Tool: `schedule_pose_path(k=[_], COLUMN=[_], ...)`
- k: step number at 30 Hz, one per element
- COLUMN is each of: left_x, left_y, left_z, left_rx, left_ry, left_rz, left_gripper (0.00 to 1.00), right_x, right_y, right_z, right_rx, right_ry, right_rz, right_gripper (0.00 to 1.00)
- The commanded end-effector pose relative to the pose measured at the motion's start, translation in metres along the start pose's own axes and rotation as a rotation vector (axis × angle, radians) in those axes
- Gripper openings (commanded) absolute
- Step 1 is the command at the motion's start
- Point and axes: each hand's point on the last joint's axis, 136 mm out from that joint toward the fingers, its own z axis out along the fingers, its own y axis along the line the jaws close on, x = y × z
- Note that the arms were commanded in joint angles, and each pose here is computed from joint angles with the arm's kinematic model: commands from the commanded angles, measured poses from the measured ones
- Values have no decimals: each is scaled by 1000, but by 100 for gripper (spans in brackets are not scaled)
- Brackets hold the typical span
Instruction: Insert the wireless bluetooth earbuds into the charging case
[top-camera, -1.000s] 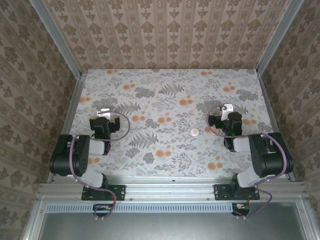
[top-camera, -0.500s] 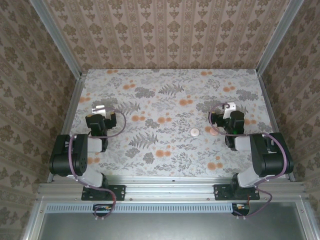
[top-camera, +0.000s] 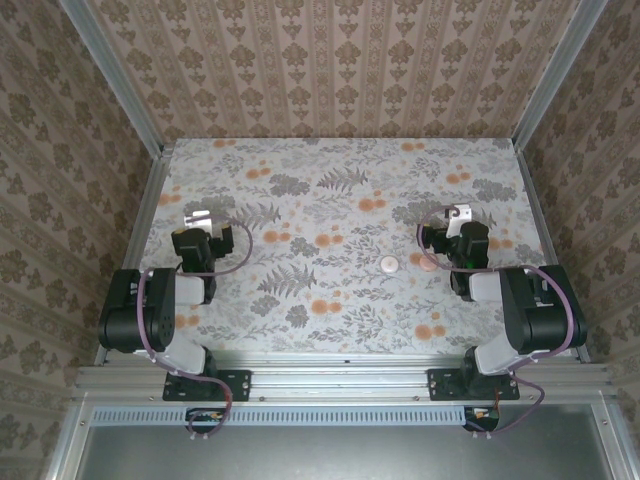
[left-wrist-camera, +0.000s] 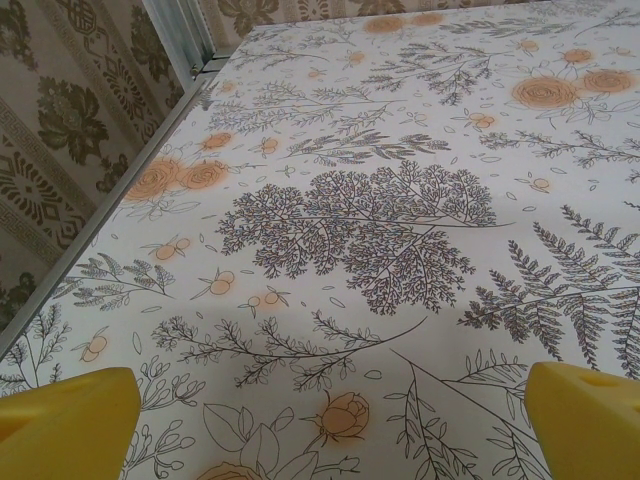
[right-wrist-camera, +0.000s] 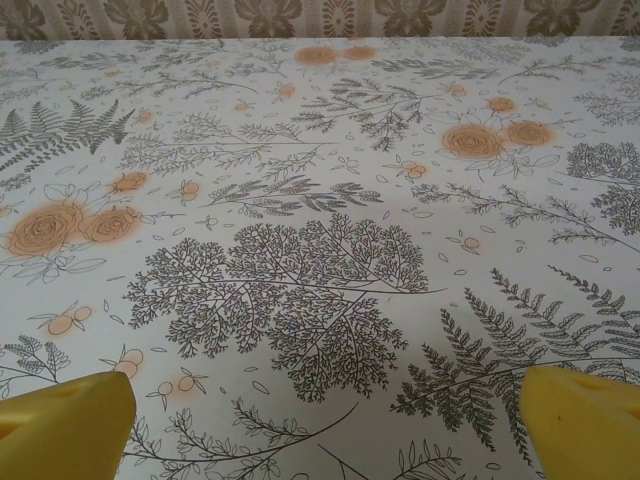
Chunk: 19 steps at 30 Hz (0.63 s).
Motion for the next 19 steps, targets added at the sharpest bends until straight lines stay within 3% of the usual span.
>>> schedule_pose_path(k=[1, 19], left_x=[-11, -12], left_y=[-1, -7], left_z=[0, 1], left_rx=[8, 44], left_ry=[-29, -25], left_rz=[-16, 1], left_gripper=[100, 100], right_x=[-10, -10], right_y=[3, 3], right_z=[2, 2], right_rx=[-19, -18], right_ry=[-31, -28], right_rz=[17, 17], right_gripper=[100, 100])
